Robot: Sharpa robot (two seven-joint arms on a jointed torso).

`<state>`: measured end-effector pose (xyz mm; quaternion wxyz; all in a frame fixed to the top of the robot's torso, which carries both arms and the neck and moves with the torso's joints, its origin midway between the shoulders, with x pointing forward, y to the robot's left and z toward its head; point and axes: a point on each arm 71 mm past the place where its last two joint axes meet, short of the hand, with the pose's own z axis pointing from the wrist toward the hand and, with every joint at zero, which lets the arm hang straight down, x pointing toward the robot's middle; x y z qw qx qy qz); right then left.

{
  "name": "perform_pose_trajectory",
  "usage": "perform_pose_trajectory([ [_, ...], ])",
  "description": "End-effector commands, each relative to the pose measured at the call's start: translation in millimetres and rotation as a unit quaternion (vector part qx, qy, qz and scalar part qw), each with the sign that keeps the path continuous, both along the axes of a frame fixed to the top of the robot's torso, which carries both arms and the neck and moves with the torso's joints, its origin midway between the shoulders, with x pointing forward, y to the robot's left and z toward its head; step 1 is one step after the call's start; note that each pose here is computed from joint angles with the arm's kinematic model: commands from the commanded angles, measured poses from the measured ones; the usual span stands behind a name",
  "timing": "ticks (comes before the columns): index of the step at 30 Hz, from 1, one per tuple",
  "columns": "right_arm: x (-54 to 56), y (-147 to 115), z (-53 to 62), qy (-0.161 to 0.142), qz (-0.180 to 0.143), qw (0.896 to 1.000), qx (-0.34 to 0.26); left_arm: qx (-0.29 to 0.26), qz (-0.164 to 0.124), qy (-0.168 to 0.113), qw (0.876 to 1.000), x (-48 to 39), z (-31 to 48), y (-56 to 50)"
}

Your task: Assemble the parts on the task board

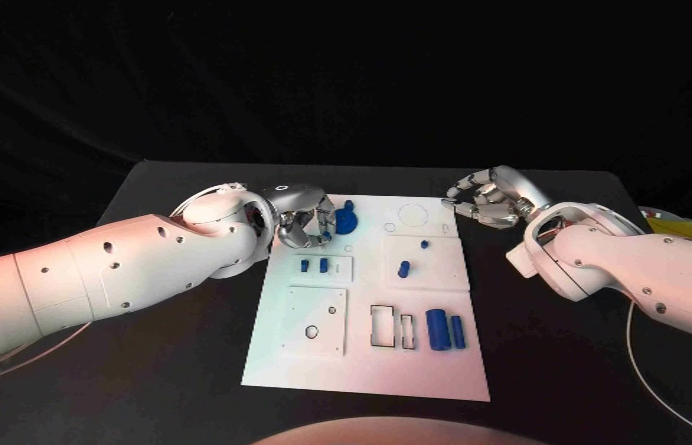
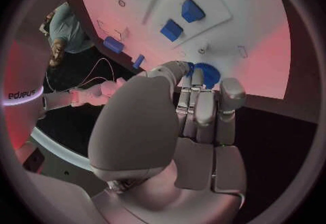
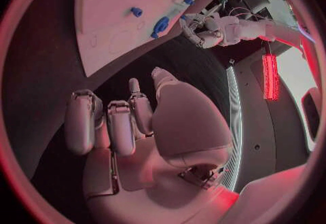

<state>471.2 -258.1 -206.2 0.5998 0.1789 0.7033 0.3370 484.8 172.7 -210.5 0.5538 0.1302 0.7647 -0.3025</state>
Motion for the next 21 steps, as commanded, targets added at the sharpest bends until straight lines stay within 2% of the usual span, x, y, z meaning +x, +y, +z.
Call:
perform_pose_trajectory([
  [1, -0.5, 1.0, 0.0, -0.002, 0.005, 1.000, -0.001, 0.007, 0.001, 0.020, 1.000, -0.6, -2.5, 1.4],
  [21, -0.8, 0.8, 0.0, -0.002, 0.005, 1.000, -0.001, 0.027, 0.015, 0.040, 0.999, 2.5, -9.1, 10.3],
])
